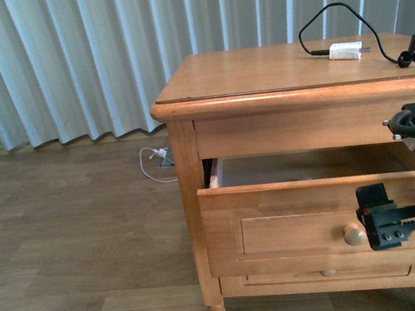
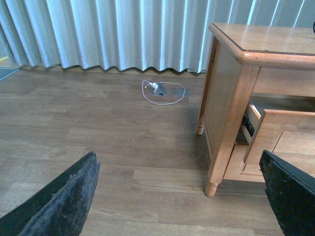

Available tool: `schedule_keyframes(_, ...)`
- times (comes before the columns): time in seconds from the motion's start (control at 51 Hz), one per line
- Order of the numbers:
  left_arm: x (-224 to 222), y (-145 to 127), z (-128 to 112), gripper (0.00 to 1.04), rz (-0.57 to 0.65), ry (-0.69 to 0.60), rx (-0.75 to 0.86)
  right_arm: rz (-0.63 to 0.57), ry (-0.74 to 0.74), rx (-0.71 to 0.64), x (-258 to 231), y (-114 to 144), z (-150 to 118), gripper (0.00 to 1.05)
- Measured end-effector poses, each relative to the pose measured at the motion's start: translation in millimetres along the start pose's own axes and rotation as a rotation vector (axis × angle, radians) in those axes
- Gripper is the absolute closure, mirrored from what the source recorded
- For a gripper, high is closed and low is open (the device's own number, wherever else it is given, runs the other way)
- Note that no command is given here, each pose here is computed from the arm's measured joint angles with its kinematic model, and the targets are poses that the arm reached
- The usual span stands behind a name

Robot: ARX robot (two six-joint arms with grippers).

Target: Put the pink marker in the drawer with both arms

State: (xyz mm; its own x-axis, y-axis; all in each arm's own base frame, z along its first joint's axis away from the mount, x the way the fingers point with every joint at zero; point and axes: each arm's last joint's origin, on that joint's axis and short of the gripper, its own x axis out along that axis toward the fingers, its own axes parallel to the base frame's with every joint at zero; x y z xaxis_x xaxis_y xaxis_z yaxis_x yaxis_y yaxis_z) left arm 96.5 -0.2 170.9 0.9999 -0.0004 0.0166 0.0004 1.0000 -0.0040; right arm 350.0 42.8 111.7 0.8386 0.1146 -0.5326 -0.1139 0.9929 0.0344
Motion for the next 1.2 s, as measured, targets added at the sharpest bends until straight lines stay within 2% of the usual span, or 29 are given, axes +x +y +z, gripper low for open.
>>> schedule_keyframes(0.471, 0.0, 0.0, 0.0, 0.06, 0.000, 0.000, 0.000, -0.119, -0.176, 0.052, 62.9, 5.5, 30.2, 0.08)
schedule_keyframes(0.667, 0.0, 0.0, 0.0, 0.06, 0.000, 0.000, 0.000, -0.142, -0.200, 0.088, 75.9, 4.2, 27.9, 0.08)
schedule_keyframes(1.001, 0.0, 0.0, 0.0, 0.06, 0.000, 0.000, 0.000, -0.117, -0.203, 0.101, 73.0, -0.4, 26.1, 0.08)
schedule_keyframes(1.197, 0.0, 0.0, 0.0, 0.06, 0.000, 0.000, 0.000, -0.091, -0.206, 0.087, 42.4, -5.3, 32.4, 0.08)
